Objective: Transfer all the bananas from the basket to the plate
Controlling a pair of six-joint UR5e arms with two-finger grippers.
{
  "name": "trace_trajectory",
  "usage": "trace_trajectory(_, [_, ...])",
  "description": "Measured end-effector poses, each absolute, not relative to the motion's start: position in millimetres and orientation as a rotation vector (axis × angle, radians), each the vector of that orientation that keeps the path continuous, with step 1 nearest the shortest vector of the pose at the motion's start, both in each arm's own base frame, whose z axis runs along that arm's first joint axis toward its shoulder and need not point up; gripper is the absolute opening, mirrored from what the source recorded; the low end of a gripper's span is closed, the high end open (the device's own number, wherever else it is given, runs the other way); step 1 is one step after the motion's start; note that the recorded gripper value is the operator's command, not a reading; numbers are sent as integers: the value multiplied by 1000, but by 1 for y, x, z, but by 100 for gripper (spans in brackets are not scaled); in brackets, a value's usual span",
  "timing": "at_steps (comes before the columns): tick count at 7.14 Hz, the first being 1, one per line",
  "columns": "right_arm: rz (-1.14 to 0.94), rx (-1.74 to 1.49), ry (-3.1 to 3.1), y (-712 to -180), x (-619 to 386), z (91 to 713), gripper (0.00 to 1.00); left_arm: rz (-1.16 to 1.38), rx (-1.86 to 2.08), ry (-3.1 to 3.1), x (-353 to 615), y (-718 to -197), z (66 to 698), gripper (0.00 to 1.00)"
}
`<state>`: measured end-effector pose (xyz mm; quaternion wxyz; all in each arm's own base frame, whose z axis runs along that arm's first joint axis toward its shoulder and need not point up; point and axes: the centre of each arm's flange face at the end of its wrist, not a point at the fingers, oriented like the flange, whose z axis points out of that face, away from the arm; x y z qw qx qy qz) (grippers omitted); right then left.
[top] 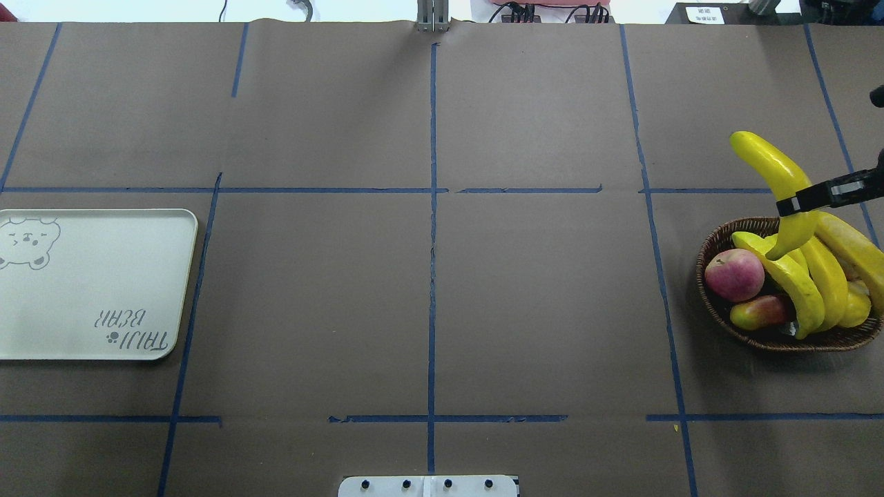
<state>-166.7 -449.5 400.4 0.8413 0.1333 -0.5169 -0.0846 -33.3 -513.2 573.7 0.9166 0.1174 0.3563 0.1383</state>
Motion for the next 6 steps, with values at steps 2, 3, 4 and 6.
trace_trajectory(2, [-179, 267, -1153, -467, -224, 348, 1, 161, 246, 790, 0, -542, 540, 100])
trace_trajectory(3, [-145, 263, -1179, -470, -255, 316, 1, 71, 224, 853, 26, -550, 521, 100])
trace_trajectory(4, [-108, 268, -1200, -467, -290, 284, 1, -7, 203, 920, 52, -556, 498, 100])
trace_trajectory(6, [-48, 312, -1239, -450, -368, 223, 1, -111, 151, 1047, 121, -564, 439, 100])
